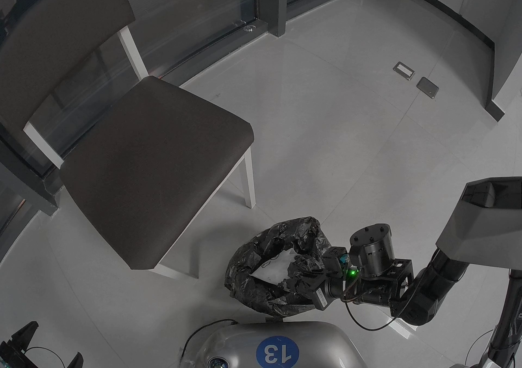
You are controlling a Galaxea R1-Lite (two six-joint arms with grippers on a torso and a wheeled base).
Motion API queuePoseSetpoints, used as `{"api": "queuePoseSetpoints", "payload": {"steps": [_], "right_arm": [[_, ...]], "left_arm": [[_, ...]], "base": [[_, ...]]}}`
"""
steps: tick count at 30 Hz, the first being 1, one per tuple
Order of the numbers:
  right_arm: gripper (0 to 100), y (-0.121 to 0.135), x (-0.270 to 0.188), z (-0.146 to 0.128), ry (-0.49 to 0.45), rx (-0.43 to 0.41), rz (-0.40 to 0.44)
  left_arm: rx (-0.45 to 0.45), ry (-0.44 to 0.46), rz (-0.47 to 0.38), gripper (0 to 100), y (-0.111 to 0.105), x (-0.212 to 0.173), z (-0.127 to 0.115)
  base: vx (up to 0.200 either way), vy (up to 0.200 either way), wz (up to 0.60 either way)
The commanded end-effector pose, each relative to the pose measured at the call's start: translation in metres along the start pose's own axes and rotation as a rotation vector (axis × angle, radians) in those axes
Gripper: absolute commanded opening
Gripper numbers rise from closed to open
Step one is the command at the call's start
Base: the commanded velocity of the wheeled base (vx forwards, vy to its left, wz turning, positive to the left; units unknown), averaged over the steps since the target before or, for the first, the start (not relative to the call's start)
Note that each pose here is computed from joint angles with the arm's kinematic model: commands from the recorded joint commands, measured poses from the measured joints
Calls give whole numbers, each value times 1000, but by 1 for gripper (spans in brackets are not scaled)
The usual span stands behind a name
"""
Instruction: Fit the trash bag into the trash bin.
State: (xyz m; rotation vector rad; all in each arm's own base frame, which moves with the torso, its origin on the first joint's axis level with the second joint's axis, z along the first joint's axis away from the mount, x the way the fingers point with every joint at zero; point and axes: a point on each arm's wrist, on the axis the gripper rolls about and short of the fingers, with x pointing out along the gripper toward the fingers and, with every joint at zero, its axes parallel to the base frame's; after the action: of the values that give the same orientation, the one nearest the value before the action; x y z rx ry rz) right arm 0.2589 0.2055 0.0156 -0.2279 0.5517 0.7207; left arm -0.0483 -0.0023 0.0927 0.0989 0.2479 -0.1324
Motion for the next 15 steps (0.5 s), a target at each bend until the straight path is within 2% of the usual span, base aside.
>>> {"api": "queuePoseSetpoints", "payload": {"steps": [1,5,6,11,15], "right_arm": [[0,-3,2,-2,2,2,-10],[0,-4,2,-4,8,2,-11],[100,-4,3,-5,9,0,-11],[100,-4,11,-2,-63,-1,-7],[100,-4,13,-3,-82,-4,-5]], "left_arm": [[9,-11,-1,100,0,-1,-1],[11,-13,-1,100,0,-1,-1],[12,-12,-3,100,0,-1,-1],[26,-13,-2,100,0,-1,-1],[26,-12,-4,100,0,-1,-1]], "base": [[0,0,0],[0,0,0],[0,0,0],[0,0,0],[0,0,0]]}}
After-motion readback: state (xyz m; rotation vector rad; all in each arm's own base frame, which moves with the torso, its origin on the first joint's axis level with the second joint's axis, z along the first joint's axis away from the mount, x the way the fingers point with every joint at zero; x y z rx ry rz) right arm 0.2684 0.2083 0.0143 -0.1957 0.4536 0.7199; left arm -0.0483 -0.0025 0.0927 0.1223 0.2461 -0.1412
